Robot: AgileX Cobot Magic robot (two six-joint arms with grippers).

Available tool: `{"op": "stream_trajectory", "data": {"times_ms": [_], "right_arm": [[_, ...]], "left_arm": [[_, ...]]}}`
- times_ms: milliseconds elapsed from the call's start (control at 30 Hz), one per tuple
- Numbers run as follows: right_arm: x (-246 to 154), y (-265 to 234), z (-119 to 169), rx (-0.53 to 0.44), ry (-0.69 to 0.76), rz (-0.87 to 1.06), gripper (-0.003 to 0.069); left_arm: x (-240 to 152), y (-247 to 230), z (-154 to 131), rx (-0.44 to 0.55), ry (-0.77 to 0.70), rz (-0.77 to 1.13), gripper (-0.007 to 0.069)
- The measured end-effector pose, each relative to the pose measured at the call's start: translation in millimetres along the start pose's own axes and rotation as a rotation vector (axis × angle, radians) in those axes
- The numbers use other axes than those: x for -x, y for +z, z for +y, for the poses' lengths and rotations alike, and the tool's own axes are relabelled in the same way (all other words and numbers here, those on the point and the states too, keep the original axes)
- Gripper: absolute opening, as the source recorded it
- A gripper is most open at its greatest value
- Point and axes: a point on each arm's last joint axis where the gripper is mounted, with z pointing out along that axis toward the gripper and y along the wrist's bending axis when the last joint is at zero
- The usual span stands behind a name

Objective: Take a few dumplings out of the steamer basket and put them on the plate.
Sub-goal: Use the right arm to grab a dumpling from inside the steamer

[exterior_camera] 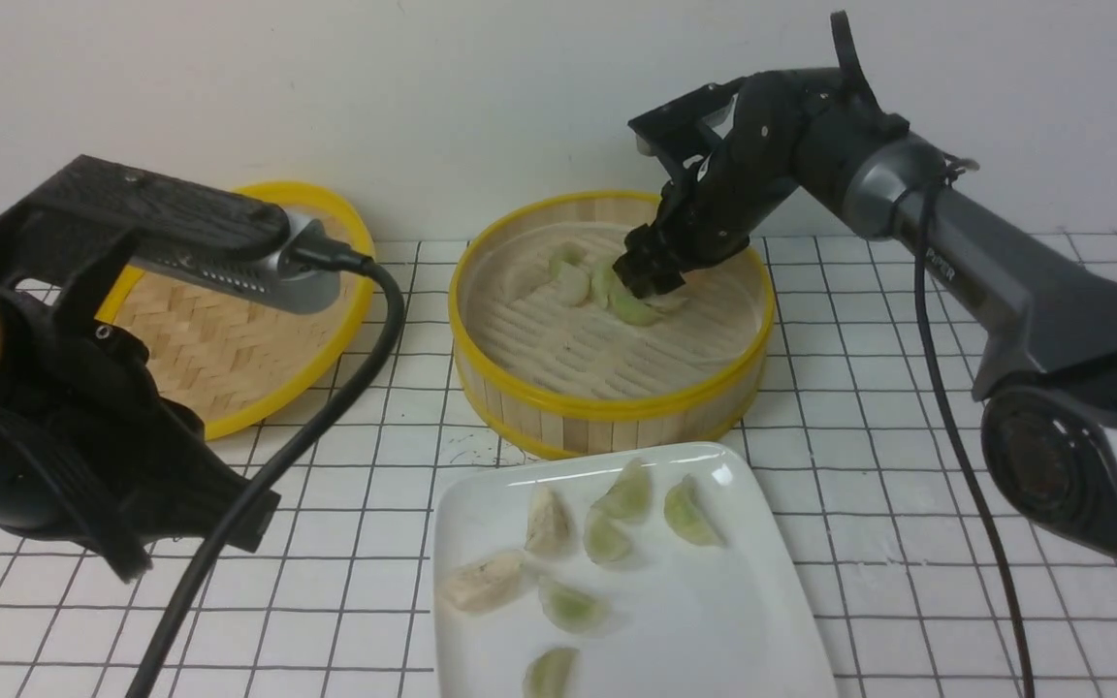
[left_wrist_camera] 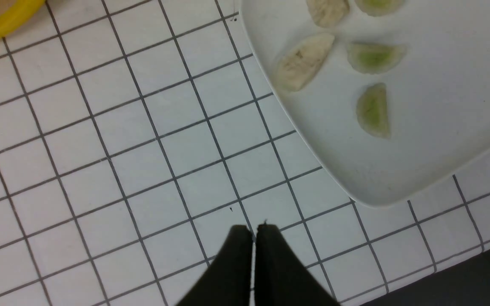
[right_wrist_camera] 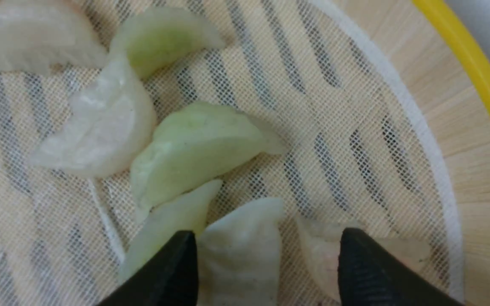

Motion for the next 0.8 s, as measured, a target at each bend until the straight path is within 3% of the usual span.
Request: {"op": "stream_trajectory", "data": {"times_ms": [233,333,400,600,800], "right_arm": [[-5.0,0.1,10.2,0.103,0.092,0.06,0.0333],[-4.9,0.7,15.5,0.125,0.106,0.067,0.0236],[-4.7,0.8,16.1,0.125,0.109,0.067,0.0213],[-2.2,-11.6,15.1,0.101,0.146,0.085,0.0214],[21.6,-95.2,17.1,0.031,0.173,-0.014,0.0214]], "left_arm": [[0.1,0.2,0.1,0.001,-0.001,0.001,-0.0006],[-0.1,0.2,0.0,0.0,-0.001,0.003,-0.0006],[-0.2,0.2,0.0,0.0,-0.001,0.004,-0.0006],[-0.6,0.2,0.1,0.001,-0.002,0.009,-0.0006],[-1.0,0.2,0.2,0.002,-0.001,0.013,-0.0006]]}}
